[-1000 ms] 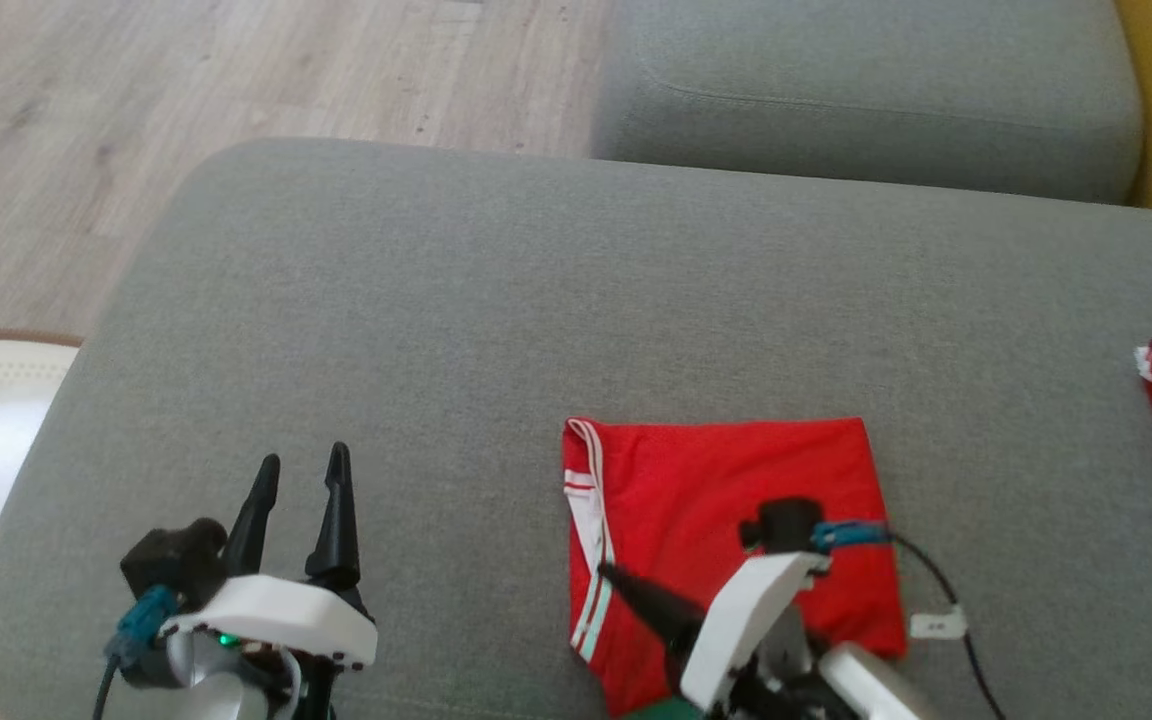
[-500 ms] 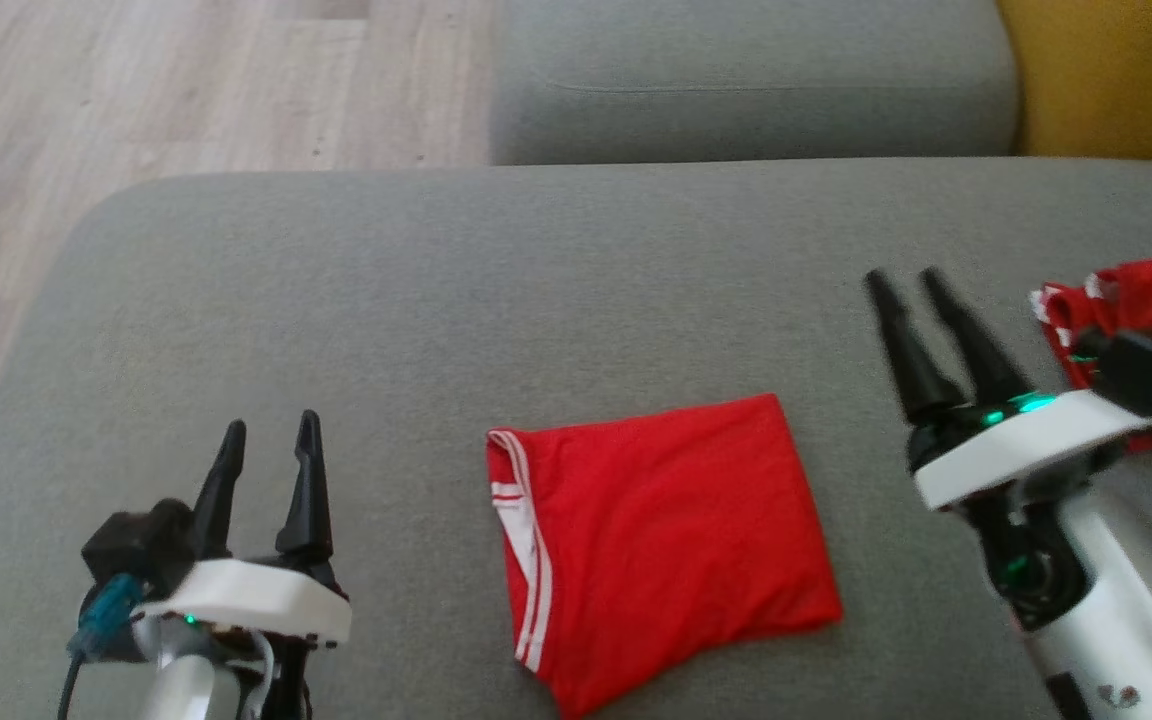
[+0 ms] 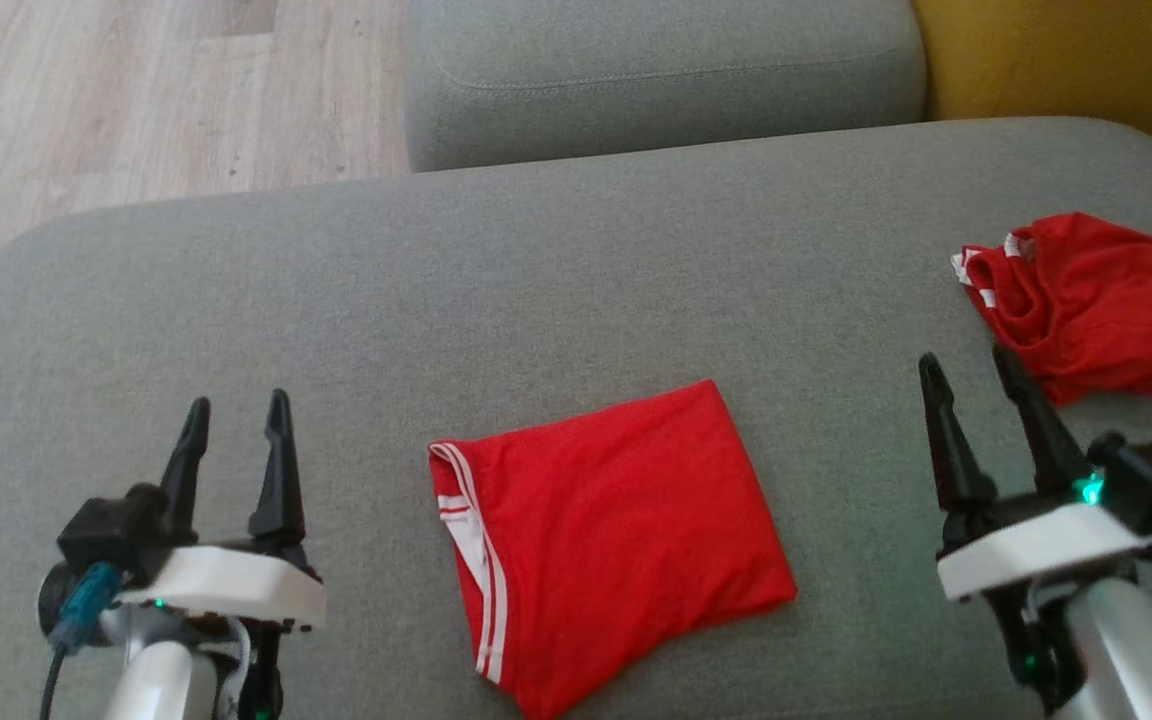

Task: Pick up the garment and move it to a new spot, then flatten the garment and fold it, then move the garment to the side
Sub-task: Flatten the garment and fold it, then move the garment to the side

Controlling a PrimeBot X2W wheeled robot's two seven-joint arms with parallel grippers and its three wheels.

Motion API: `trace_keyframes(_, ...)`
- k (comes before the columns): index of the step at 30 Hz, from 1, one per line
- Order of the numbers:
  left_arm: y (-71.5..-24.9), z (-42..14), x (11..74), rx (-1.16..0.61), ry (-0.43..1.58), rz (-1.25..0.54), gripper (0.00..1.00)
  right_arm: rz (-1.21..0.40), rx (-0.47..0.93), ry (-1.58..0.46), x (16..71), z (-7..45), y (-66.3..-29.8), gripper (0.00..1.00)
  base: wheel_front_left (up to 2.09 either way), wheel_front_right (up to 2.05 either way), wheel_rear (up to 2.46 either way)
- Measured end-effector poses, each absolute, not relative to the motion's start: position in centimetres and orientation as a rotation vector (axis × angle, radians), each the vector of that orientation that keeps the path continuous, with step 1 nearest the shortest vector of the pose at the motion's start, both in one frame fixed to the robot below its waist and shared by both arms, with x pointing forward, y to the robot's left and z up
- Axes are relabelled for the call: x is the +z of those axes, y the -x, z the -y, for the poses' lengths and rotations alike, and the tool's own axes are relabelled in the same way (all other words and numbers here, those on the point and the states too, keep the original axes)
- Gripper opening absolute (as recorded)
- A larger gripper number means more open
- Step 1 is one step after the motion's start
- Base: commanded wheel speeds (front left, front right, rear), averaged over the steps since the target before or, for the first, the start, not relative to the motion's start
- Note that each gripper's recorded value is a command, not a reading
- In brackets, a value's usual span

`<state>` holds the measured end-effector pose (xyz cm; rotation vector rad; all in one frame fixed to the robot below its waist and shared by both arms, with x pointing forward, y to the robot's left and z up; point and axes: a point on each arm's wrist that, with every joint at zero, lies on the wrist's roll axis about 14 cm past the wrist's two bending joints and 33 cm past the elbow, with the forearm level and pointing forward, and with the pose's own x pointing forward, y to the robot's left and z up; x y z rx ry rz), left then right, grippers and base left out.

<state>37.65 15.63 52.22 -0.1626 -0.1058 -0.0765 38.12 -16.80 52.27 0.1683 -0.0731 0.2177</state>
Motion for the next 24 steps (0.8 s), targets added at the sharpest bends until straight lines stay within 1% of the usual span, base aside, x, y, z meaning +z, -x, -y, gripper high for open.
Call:
trace_keyframes(5, -37.7, -15.9, 52.0, -0.067, 0.136, 0.103, 1.0, 0.02, 0.202, -0.138, 50.1, 16.8, -37.2, 1.0, 0.0, 0.0, 0.0)
trace_keyframes(12, -37.5, -16.6, 52.1, -0.04, 0.131, 0.109, 1.0, 0.005, 0.21, -0.123, 49.5, 16.3, -37.4, 1.0, 0.0, 0.0, 0.0)
trace_keyframes(15, -37.3, -17.0, 52.1, -0.03, 0.122, 0.11, 1.0, -0.047, 0.215, -0.136, 48.4, 15.7, -37.5, 1.0, 0.0, 0.0, 0.0)
trace_keyframes(19, -37.0, -17.7, 51.7, -0.009, 0.127, 0.101, 1.0, -0.183, 0.267, -0.136, 46.3, 13.8, -38.2, 1.0, 0.0, 0.0, 0.0)
trace_keyframes(24, -36.3, -18.6, 51.3, 0.025, 0.134, 0.093, 1.0, -0.403, 0.377, -0.149, 43.9, 9.4, -39.4, 1.0, 0.0, 0.0, 0.0)
